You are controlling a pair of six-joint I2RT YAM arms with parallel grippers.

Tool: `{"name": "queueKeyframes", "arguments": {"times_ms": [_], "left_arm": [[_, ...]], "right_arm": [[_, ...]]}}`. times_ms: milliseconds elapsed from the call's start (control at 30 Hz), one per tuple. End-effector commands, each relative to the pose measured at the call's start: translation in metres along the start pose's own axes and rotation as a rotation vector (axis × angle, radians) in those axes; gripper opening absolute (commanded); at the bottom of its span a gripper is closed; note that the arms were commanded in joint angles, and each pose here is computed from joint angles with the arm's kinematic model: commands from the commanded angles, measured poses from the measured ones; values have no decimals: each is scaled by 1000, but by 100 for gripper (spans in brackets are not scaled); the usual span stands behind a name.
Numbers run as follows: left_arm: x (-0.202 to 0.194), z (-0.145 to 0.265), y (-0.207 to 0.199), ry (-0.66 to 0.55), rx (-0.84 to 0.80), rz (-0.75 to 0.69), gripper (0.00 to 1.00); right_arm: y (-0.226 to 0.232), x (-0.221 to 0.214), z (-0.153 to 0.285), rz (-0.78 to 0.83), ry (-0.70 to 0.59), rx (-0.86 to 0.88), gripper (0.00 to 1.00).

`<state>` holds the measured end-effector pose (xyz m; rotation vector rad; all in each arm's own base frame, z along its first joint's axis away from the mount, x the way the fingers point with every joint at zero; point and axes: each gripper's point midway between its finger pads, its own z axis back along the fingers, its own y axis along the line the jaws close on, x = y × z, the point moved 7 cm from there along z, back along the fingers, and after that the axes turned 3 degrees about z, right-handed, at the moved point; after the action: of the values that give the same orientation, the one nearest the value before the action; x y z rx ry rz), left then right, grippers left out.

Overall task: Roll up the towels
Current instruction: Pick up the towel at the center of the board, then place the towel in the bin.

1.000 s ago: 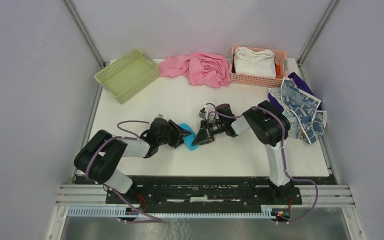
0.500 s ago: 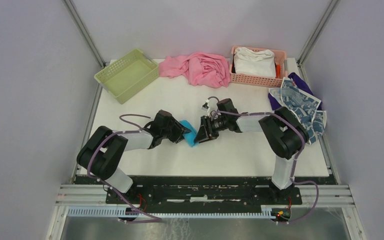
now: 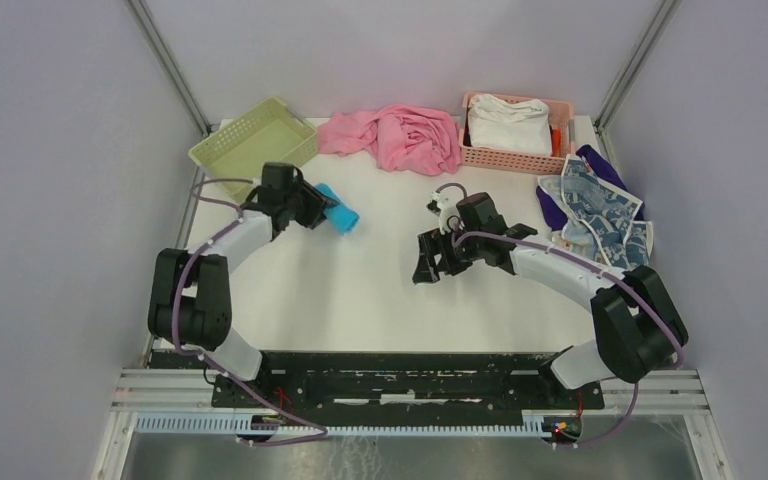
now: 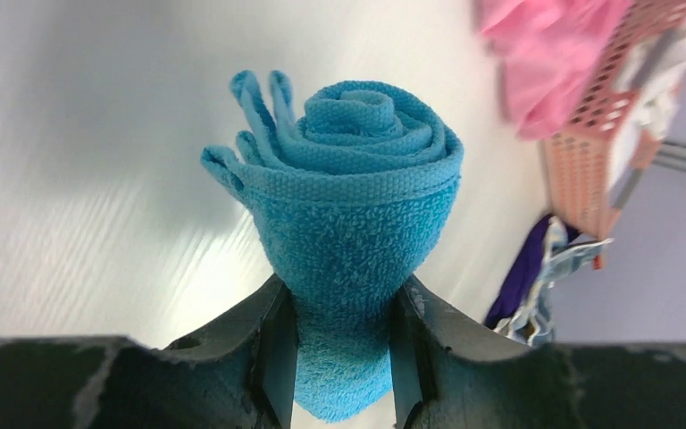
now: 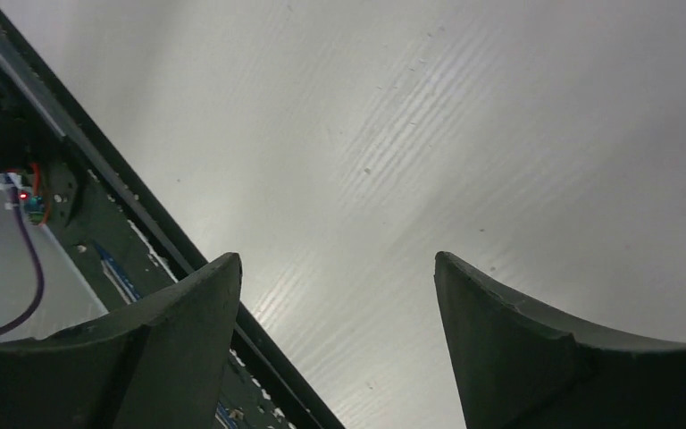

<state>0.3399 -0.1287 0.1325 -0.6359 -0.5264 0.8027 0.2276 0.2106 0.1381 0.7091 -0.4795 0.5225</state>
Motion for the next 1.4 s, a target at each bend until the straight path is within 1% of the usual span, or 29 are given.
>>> {"name": "queueKeyframes", "arguments": {"times_ms": [0, 100, 200, 267, 433, 533, 667, 767, 867, 1033, 1133, 1267, 1367], "left_arm": [[59, 24, -41, -59, -70, -94, 17], [103, 32, -55, -110, -68, -98, 17], [149, 37, -59, -157, -44, -90, 17], [178, 40, -59, -189, -37, -77, 17], [236, 38, -61, -223, -44, -78, 17], [259, 25, -50, -199, -30, -81, 17], [284, 9, -21, -176, 46, -75, 17], [299, 2, 4, -182, 95, -47, 17], [304, -7, 30, -145, 139, -23, 17], [299, -21, 70, -88, 302, -12, 17], [296, -19, 85, -75, 394, -5, 17], [296, -10, 101, -94, 544, -5, 17], [294, -2, 108, -96, 623, -20, 17]], "right_arm": [[-14, -5, 10, 50, 4, -137, 87], [-15, -4, 11, 53, 0, -155, 93], [-18, -5, 12, 63, 4, -177, 100], [-21, -5, 14, 69, 7, -198, 100], [-23, -8, 12, 78, 16, -203, 100], [-24, -9, 12, 84, 27, -209, 100], [-25, -10, 11, 93, 26, -212, 100], [-27, -12, 9, 89, 34, -208, 100], [-28, -14, 7, 87, 49, -210, 100], [-30, -14, 4, 86, 57, -210, 100], [-30, -14, 3, 84, 64, -207, 100], [-30, -14, 1, 82, 68, -202, 100], [-30, -15, 0, 79, 75, -196, 100]]}}
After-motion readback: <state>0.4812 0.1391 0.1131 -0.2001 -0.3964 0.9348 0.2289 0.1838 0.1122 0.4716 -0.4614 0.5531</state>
